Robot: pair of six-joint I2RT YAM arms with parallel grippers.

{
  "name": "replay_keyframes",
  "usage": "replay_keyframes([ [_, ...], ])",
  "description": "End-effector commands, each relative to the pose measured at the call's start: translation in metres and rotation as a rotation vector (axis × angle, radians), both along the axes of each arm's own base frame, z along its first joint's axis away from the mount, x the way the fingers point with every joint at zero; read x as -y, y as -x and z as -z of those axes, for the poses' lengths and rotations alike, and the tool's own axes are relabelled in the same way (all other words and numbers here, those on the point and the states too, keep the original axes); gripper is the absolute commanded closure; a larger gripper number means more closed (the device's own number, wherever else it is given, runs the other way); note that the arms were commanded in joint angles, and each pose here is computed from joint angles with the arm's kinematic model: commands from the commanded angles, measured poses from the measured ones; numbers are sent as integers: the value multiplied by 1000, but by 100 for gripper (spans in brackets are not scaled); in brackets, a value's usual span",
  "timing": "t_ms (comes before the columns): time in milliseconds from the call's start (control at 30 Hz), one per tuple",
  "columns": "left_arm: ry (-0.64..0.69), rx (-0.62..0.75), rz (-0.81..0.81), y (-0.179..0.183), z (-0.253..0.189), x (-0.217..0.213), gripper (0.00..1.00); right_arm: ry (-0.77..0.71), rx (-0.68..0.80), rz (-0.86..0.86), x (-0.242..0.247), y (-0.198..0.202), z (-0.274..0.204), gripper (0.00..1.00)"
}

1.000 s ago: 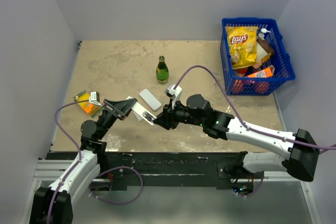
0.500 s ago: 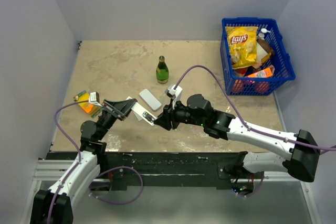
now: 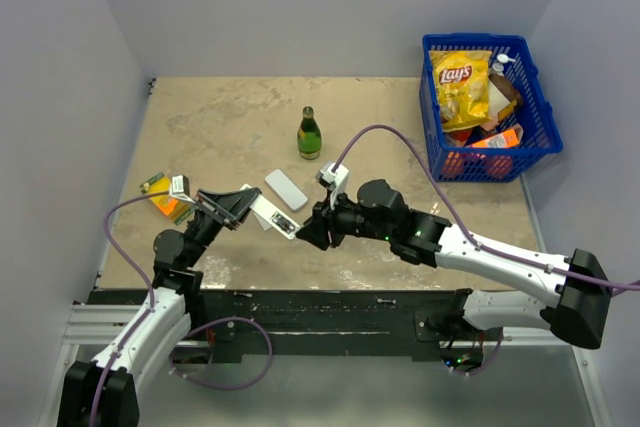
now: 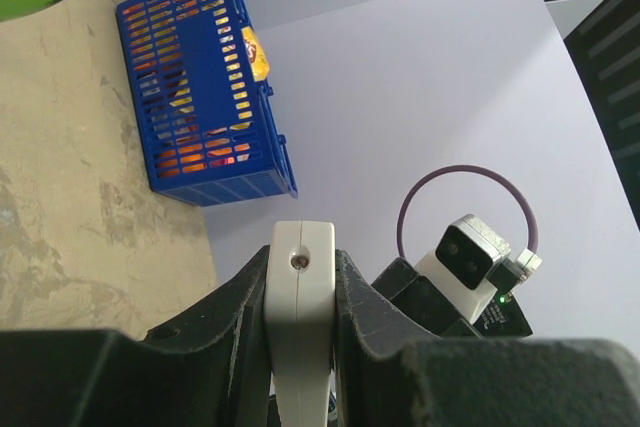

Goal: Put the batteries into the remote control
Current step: Load the battery into the remote control.

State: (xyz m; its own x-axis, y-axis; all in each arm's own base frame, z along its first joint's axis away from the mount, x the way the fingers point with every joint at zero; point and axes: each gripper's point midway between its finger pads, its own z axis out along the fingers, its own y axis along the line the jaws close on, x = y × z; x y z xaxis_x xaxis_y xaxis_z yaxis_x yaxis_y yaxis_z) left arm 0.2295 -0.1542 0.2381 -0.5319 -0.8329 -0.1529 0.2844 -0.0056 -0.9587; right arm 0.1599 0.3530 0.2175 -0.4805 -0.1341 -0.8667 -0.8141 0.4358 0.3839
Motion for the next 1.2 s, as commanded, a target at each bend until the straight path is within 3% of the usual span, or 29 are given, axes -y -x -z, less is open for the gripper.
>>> replay_keyframes([
  [0,23,23,9,3,-7,0,100,-110,72,-9,-5,-3,-48,59],
  [1167,23,45,31,9,-13,2,100,-134,63,13,-15,-11,-41,64],
])
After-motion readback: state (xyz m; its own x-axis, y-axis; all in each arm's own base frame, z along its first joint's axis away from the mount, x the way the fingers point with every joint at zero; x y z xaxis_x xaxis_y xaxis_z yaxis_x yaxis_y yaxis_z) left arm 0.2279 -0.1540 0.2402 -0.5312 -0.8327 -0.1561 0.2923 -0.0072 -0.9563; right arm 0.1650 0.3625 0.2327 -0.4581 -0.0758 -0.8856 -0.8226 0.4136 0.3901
